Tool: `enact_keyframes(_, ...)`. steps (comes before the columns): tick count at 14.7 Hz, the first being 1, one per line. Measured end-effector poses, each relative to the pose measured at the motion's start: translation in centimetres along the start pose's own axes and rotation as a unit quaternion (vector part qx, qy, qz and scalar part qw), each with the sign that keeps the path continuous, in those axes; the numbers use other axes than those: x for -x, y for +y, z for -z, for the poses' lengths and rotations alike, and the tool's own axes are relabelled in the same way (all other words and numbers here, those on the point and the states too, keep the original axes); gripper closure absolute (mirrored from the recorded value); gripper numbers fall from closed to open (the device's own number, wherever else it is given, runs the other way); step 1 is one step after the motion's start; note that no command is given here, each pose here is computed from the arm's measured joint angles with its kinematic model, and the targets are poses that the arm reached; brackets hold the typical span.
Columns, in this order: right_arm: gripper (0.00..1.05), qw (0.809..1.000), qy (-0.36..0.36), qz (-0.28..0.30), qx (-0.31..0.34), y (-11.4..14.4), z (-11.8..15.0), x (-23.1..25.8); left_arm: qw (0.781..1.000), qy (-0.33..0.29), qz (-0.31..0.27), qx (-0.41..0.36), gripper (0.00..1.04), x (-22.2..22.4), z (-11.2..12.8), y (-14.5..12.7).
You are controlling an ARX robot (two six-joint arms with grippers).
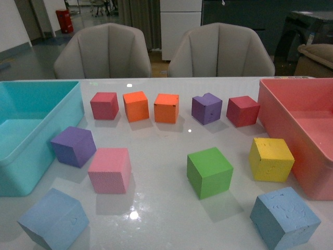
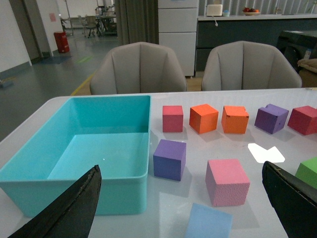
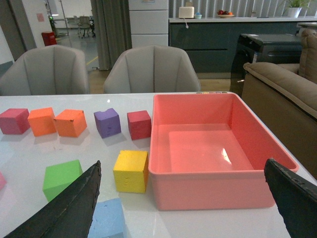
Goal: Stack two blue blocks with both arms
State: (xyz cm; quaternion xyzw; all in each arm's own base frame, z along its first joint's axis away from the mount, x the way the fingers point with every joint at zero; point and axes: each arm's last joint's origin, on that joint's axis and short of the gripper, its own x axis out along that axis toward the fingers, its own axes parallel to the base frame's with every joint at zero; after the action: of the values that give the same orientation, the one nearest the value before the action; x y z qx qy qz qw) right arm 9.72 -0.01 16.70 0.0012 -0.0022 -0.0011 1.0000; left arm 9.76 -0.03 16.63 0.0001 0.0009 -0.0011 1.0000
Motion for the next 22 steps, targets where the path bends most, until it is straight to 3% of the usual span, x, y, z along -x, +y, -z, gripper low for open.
enact_keyframes(17, 0.06, 1.000, 0.000, 0.000, 0.000, 0.0, 0.0, 0.0, 1.000, 0.000, 0.000, 0.000, 0.07, 0.0, 0.0, 0.0)
enact_keyframes(18, 0.06, 0.999, 0.035, 0.033, -0.009, 0.1, 0.2, 0.0, 1.000, 0.000, 0.000, 0.000, 0.07, 0.0, 0.0, 0.0)
enact_keyframes(20, 0.06, 0.991, 0.040, 0.122, -0.034, 0.0, -2.0, -2.0, 1.000, 0.000, -0.001, 0.000, 0.07, 0.0, 0.0, 0.0)
enact_keyframes(22, 0.06, 0.994, 0.002, 0.096, -0.046, 0.6, -5.3, -5.4, 1.000, 0.000, 0.000, 0.000, 0.07, 0.0, 0.0, 0.0)
